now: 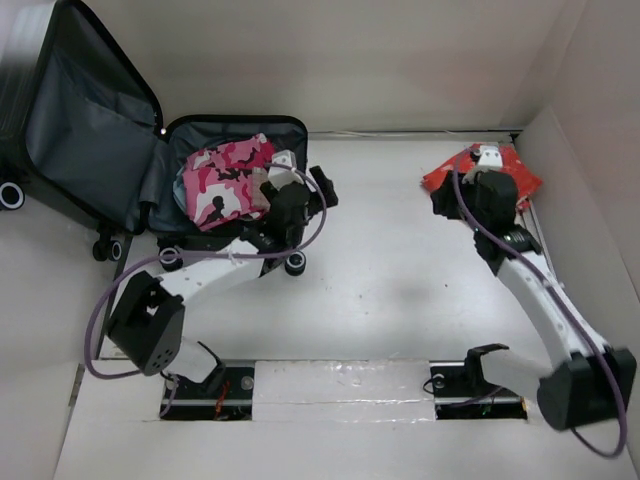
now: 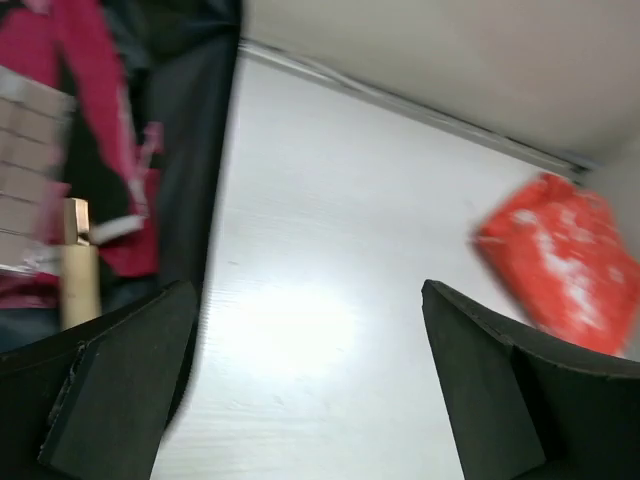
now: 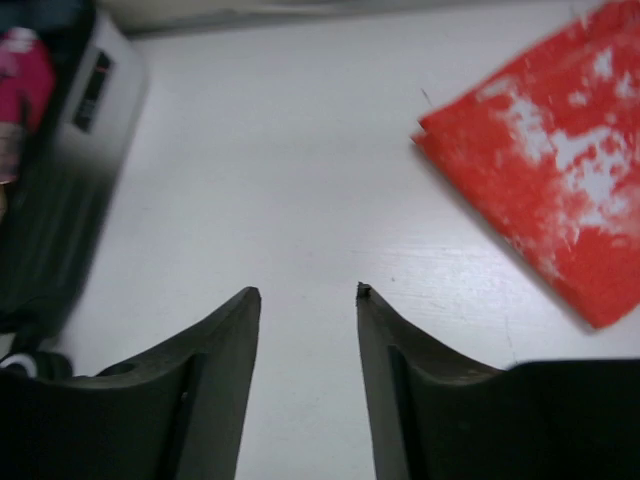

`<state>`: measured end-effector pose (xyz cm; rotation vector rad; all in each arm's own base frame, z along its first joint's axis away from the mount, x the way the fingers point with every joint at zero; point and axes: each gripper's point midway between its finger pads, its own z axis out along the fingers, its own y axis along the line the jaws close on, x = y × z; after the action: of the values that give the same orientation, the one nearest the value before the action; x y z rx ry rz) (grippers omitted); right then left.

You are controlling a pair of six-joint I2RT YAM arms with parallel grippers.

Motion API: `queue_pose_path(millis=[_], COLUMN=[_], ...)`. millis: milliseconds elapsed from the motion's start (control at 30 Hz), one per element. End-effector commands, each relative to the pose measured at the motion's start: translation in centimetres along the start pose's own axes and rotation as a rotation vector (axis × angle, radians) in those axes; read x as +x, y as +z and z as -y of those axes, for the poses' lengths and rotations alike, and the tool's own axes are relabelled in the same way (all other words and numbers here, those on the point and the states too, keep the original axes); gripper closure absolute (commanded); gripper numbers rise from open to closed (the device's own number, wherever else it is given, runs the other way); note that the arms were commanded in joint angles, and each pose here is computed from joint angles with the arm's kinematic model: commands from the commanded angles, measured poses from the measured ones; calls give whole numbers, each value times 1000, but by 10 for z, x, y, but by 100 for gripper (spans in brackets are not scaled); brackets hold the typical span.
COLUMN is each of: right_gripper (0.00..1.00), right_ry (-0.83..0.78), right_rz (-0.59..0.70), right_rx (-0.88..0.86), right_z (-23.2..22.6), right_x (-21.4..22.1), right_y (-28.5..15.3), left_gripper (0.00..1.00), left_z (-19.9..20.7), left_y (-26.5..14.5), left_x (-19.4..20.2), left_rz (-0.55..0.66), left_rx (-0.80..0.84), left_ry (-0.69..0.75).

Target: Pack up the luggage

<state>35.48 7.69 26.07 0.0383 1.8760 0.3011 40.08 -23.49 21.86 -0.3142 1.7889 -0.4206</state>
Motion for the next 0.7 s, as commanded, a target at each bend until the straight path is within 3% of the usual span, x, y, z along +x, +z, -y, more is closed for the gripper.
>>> queue_pose_path(millis=[0, 67, 100, 167, 233, 267, 433, 667], right_gripper=[48, 42, 42, 39, 36, 34, 34, 34], right_ry=[14, 20, 35, 38, 35, 24, -30, -24], right_rz=[65, -56, -45, -128, -161, -240, -398, -515], right_rx=[191, 260, 281, 315, 314, 327, 424, 474], right_z=[36, 63, 77, 99, 105, 112, 154, 180], right_x=[-20, 12, -1, 25, 24, 50, 89, 111], right_y=[40, 79, 90, 119, 137, 152, 170, 182], left_gripper=[8, 8, 8, 8, 9, 9, 10, 13], left_z=[47, 67, 70, 73, 83, 77, 69, 92], left_y=[-35, -55, -59, -71, -83, -86, -89, -102], left_x=[0, 35, 48, 71, 89, 101, 124, 134], left_rz=[27, -44, -75, -131, -186, -212, -261, -339], left_rx=[198, 298, 316, 364, 449, 457, 469, 594], left_ry=[-50, -28, -12, -18, -42, -45, -59, -92])
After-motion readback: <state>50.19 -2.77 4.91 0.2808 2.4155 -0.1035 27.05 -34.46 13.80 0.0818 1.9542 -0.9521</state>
